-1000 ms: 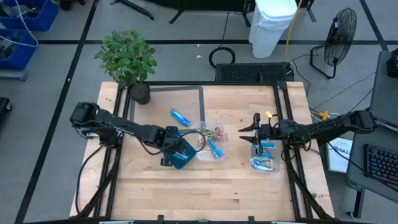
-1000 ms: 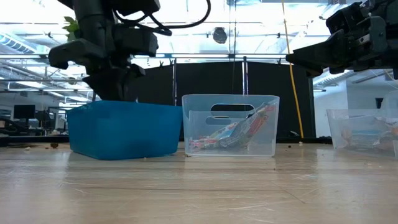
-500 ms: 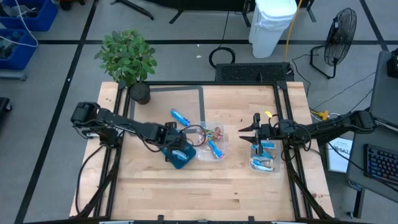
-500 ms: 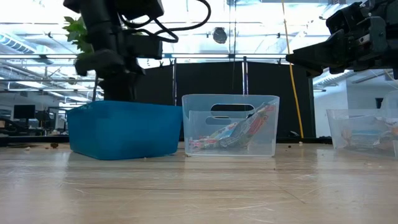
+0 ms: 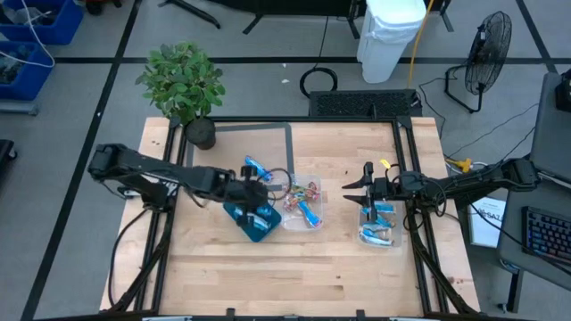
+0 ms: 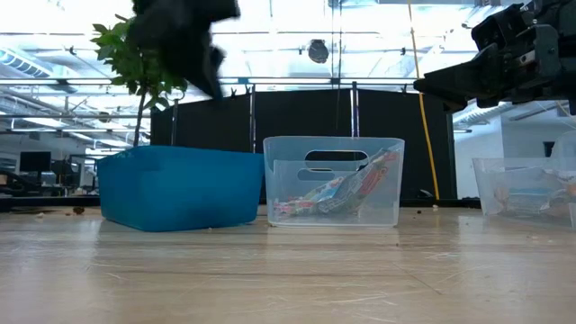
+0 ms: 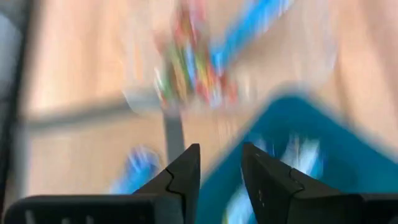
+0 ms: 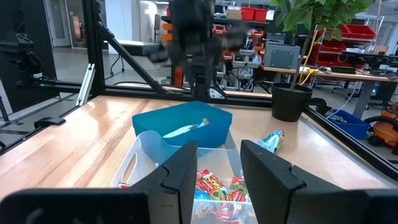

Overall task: Pick and place Granola Bars by type
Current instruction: Put the blue granola bar into the blue bin

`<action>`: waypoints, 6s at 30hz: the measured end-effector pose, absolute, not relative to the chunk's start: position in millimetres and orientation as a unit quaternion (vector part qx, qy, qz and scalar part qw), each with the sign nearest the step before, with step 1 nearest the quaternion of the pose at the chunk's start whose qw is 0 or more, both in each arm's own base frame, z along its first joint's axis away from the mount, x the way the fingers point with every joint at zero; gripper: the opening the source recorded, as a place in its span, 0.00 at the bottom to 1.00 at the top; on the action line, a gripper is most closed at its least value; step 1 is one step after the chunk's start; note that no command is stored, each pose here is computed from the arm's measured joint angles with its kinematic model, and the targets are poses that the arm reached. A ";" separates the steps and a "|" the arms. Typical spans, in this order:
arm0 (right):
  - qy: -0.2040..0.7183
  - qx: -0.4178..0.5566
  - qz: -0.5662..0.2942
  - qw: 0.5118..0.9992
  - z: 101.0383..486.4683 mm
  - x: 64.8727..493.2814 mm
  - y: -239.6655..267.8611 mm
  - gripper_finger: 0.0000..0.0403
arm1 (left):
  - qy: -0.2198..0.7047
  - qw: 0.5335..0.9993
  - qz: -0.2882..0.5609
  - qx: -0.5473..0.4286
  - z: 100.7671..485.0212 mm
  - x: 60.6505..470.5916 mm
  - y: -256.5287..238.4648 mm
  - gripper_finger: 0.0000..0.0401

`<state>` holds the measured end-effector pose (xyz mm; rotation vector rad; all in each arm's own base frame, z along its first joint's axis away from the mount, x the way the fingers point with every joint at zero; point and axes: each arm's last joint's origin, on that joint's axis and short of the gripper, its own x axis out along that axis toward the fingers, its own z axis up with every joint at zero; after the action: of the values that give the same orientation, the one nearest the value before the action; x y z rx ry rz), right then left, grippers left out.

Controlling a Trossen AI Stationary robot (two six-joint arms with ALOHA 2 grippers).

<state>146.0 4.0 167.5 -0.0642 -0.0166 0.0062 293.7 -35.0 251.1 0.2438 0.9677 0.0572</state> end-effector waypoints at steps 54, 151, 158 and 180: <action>-0.006 -0.036 -0.018 0.999 167.1 146.0 0.9 0.28 | 0.579 0.799 0.089 0.133 150.9 283.1 108.1 0.60; -0.006 -0.032 -0.018 0.999 167.2 146.0 0.7 0.28 | 0.655 0.732 0.080 0.173 144.5 290.1 128.0 0.15; -0.006 -0.032 -0.018 0.999 167.2 146.0 0.7 0.28 | 0.650 0.734 0.108 0.164 150.4 292.8 125.5 0.04; -0.006 -0.032 -0.017 0.999 167.2 146.0 0.7 0.28 | 0.342 0.927 0.105 0.115 288.4 229.5 24.0 0.03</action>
<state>146.0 0.7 167.2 -0.0639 -0.0121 -0.0347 229.5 24.0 288.4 0.2363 0.7010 0.2147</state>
